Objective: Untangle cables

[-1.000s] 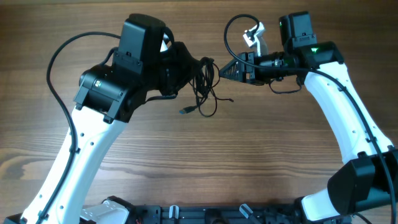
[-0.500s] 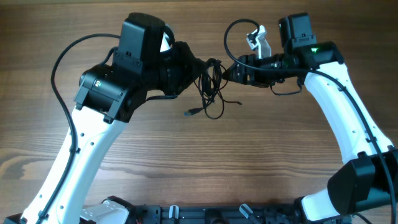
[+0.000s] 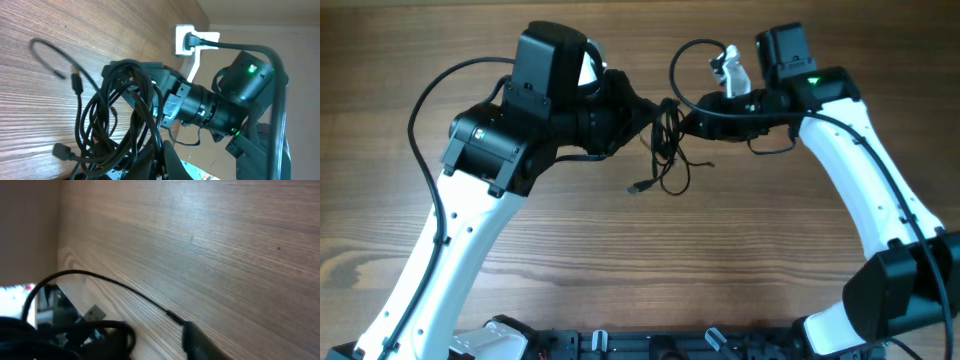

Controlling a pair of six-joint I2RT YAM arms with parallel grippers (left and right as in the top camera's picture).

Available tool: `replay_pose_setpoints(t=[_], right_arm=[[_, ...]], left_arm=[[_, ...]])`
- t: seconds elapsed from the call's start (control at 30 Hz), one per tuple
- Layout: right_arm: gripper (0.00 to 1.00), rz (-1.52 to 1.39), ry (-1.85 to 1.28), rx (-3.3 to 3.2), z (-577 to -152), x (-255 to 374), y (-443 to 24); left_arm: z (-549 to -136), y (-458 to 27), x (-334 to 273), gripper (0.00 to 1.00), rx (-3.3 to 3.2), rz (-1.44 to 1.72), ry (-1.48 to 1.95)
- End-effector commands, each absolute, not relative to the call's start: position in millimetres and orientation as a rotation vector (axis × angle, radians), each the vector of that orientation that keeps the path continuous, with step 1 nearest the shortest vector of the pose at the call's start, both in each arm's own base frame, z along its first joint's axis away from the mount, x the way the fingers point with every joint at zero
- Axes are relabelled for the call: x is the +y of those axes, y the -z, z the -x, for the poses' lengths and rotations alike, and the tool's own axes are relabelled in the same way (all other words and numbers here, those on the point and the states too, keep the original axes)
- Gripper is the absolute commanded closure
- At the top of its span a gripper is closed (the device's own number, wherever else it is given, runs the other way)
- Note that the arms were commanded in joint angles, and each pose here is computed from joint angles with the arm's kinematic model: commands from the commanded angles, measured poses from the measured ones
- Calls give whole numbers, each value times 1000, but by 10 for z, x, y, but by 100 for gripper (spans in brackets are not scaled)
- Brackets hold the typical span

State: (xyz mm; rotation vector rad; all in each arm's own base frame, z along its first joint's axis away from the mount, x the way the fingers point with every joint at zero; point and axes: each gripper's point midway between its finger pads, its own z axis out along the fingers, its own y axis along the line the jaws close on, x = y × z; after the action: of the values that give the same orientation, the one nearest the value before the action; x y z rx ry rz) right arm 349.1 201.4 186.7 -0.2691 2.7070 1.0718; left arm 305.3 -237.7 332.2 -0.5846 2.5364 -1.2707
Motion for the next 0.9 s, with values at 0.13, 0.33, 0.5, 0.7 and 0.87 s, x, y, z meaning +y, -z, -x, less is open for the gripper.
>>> replay_pose_setpoints(t=[0.13,0.33,0.5,0.7,0.87], right_arm=[[96,116,-830,2834,-3563,1836,-1517],[96,-140,-448,2919,-3588,1388,-1312],[96,-154,-440,2945,-3528,1372,-1299],[96,-5,-815,2891,-3430,1772,-1568],[96,145,-1030,2730,-3373,1984,-2107]], left_arm=[[-3010,-3409,-2393,96,2526,525,1304],[-3136,-2960,-1761,96,2534,704,751],[-3082,-2658,-941,96,2481,851,119],[-3085,-2476,-934,96,2542,854,37],[-3123,-2338,-987,96,2588,855,15]])
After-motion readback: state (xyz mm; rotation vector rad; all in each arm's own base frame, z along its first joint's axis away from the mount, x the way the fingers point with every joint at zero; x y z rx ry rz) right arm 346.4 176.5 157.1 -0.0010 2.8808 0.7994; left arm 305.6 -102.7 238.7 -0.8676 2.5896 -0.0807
